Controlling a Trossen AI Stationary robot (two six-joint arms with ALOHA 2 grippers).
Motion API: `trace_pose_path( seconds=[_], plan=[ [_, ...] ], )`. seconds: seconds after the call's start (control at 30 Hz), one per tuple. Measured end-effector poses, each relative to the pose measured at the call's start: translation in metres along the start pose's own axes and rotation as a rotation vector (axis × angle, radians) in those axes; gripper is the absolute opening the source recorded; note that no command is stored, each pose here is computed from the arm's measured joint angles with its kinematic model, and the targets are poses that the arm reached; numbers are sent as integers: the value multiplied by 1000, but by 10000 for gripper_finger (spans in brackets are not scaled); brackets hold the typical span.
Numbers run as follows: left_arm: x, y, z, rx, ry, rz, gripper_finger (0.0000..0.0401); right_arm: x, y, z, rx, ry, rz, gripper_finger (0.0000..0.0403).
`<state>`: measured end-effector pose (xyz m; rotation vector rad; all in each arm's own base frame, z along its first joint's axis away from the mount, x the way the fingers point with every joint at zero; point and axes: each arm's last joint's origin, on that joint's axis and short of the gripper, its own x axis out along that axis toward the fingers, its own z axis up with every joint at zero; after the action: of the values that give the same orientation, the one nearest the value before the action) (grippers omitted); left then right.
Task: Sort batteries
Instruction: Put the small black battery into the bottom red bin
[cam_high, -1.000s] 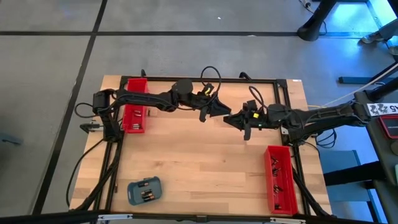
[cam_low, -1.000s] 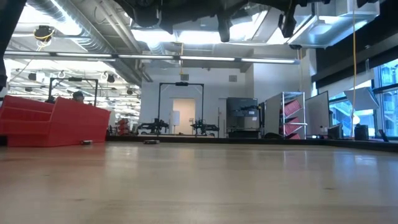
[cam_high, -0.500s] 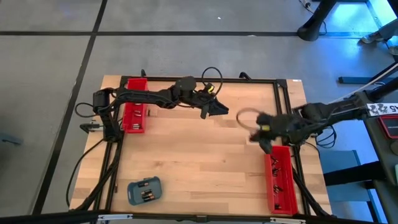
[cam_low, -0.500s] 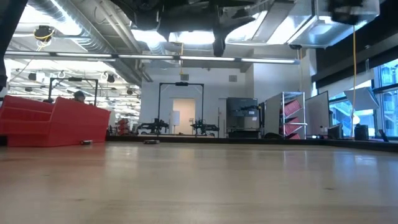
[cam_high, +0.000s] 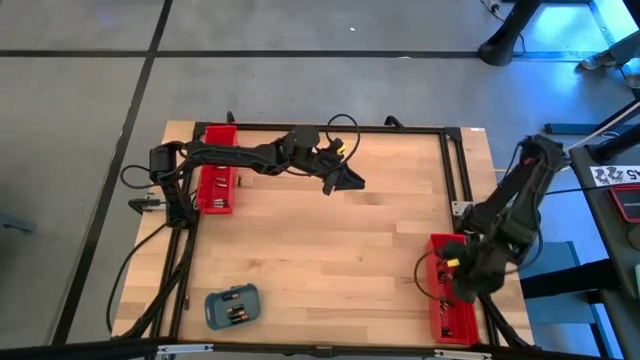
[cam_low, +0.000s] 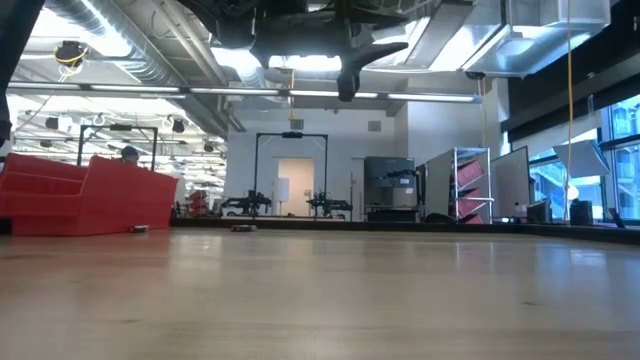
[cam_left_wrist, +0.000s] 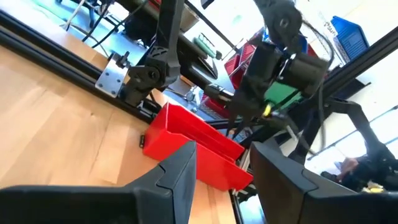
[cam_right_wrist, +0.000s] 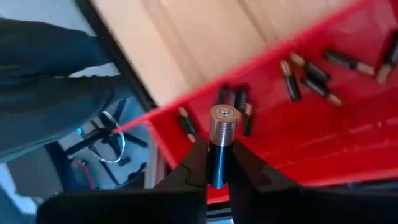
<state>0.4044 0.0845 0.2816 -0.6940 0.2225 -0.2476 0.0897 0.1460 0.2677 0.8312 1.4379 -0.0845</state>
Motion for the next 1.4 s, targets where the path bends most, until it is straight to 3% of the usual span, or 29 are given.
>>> trace_pose_path(
  seconds=[0.3, 0.5, 0.7, 1.0, 1.27, 1.4],
  plan=[
    [0, 0, 0, 10, 0, 0, 141, 48, -19, -4, 175, 18, -167, 27],
    [0, 0, 0, 10, 0, 1, 141, 68, -26, 2, 228, 27, -186, 27],
    [0, 0, 0, -2, -1, 1, 141, 81, -31, 5, 184, 9, -241, 27],
    [0, 0, 0, -4, -2, 1, 141, 94, -34, 7, 8, 21, -324, 32],
    [0, 0, 0, -7, -2, 1, 141, 98, -34, 7, -198, 36, -310, 37],
    [0, 0, 0, -7, -4, -1, 141, 97, -36, 7, -244, 53, -320, 38]
  ],
)
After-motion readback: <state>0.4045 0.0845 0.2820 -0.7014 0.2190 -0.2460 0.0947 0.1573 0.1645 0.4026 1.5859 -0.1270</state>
